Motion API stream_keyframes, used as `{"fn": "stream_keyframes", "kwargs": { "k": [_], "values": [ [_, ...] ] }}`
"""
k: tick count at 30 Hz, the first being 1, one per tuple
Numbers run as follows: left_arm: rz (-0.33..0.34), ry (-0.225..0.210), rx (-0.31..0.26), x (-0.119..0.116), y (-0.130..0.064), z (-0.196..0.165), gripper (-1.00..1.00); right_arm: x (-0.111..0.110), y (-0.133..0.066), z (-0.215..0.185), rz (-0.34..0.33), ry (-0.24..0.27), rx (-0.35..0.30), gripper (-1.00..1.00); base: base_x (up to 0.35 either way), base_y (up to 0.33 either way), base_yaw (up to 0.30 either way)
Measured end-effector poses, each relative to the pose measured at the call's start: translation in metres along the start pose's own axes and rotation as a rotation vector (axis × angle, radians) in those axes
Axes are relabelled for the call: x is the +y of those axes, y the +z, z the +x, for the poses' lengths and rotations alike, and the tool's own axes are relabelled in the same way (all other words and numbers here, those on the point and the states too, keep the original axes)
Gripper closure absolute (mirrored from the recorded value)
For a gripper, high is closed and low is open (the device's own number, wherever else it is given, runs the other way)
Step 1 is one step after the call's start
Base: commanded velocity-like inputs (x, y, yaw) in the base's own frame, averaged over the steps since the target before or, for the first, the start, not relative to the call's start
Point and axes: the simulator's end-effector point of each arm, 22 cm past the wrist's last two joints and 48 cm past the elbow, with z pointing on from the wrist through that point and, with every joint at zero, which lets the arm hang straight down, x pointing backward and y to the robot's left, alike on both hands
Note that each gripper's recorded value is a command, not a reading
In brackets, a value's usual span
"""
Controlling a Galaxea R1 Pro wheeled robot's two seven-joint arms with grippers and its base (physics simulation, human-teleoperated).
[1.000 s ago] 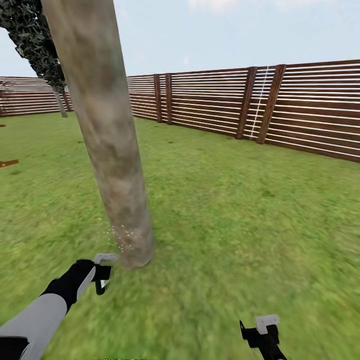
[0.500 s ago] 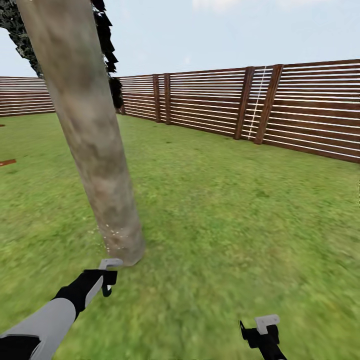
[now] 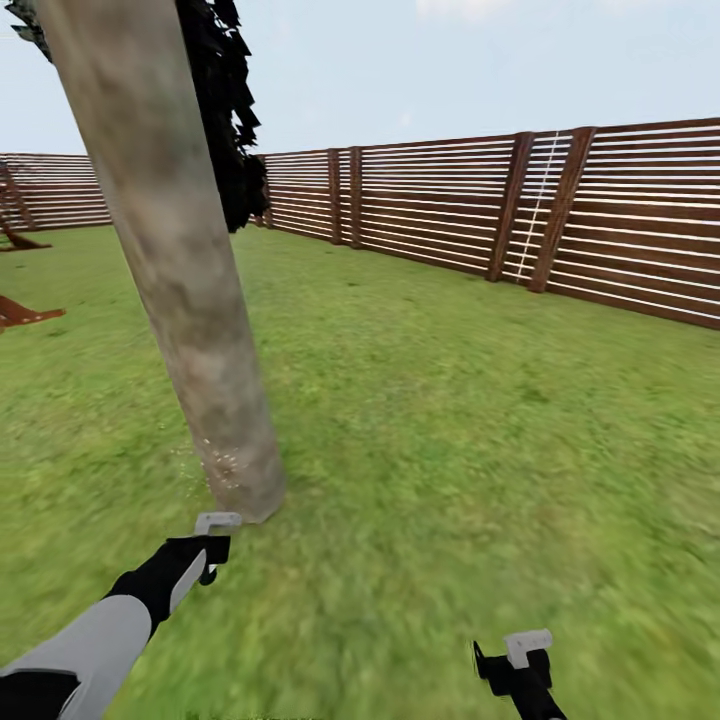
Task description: In the garden, pick up the pesticide atomizer on the floor and spray pesticide onto both trees until each tree trunk is fully covered.
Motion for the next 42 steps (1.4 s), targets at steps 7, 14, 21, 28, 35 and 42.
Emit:
{"fn": "stream_keyframes", "kwargs": {
  "k": [7,14,21,28,35,42],
  "values": [
    [0.009,0.016,-0.180,-0.007,-0.026,-0.086,1.00,-0.006,-0.003,0.011,0.001,-0.005,0.022,-1.00,-0.168,-0.191,0.260],
    [0.011,0.026,-0.131,-0.006,-0.034,-0.094,1.00,-0.003,-0.006,0.019,-0.005,-0.005,0.034,-1.00,-0.023,-0.009,0.023],
    [0.004,0.029,-0.058,0.007,-0.059,-0.129,1.00,-0.002,-0.007,0.021,-0.004,-0.004,0.037,-1.00,0.000,0.000,0.000],
    [0.027,0.016,-0.106,0.044,-0.071,-0.167,1.00,-0.004,-0.007,0.020,-0.002,-0.004,0.036,-1.00,0.000,0.000,0.169],
    [0.066,0.027,-0.118,0.019,-0.074,-0.176,1.00,-0.004,-0.007,0.020,-0.002,-0.006,0.036,-1.00,0.000,-0.040,0.183],
    [0.062,0.034,-0.060,0.017,-0.073,-0.163,1.00,-0.004,-0.007,0.020,-0.002,-0.006,0.036,-1.00,0.000,-0.262,0.002]
  ]
}}
